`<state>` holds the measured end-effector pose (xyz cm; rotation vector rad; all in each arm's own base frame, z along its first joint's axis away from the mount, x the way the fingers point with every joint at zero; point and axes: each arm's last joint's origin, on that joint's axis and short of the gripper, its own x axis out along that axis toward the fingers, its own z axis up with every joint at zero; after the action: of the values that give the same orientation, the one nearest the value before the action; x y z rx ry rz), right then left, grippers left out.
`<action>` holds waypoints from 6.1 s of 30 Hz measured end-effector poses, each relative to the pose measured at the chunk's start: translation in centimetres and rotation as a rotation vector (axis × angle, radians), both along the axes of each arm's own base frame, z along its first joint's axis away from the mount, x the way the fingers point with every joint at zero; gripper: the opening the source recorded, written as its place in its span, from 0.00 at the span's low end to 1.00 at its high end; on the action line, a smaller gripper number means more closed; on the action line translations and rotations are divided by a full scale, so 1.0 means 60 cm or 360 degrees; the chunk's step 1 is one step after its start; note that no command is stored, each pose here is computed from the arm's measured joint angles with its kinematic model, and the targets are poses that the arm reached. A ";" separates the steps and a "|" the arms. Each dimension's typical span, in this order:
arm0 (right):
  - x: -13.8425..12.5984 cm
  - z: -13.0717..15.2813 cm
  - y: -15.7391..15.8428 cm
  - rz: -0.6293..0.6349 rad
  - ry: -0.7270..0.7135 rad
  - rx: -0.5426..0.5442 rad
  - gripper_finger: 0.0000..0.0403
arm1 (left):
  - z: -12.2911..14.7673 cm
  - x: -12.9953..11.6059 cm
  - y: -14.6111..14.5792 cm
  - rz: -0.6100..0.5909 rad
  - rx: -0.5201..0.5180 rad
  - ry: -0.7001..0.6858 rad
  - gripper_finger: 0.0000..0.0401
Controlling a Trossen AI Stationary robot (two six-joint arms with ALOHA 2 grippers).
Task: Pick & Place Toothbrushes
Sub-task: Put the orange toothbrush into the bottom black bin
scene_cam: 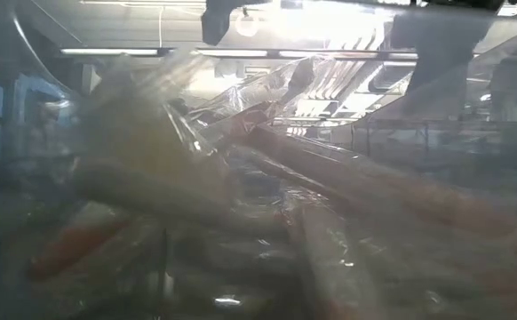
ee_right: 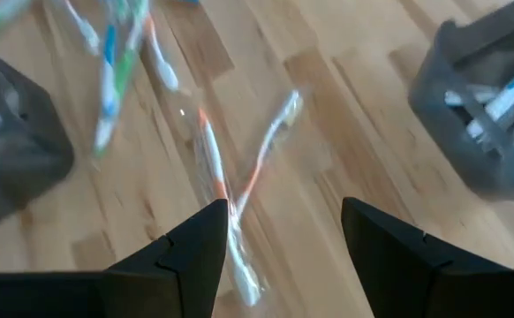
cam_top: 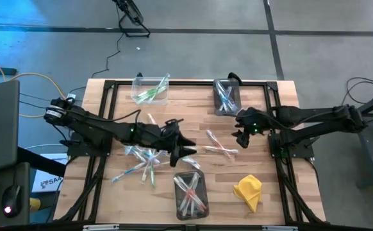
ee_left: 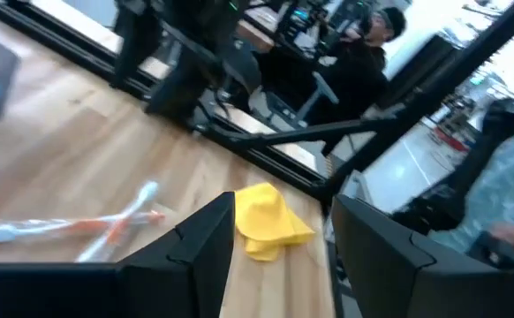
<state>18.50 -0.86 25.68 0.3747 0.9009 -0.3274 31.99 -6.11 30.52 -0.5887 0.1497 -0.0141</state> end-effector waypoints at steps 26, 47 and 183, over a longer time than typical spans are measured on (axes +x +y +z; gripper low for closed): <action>0.086 -0.171 0.041 0.0378 0.0892 -0.0078 0.53 | -0.001 0.007 0.051 0.0104 -0.0006 0.0011 0.47; 0.076 -0.143 0.041 0.0369 0.0784 -0.0075 0.53 | -0.007 0.007 0.051 0.0103 -0.0001 0.0060 0.47; 0.129 0.083 0.122 0.0381 -0.1027 -0.0278 0.03 | 0.072 0.002 0.063 0.0088 0.0426 -0.0730 0.47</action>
<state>26.21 6.46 30.64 0.1859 0.2743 -0.0503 32.14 -2.36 34.83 -0.3102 -0.3069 -0.0738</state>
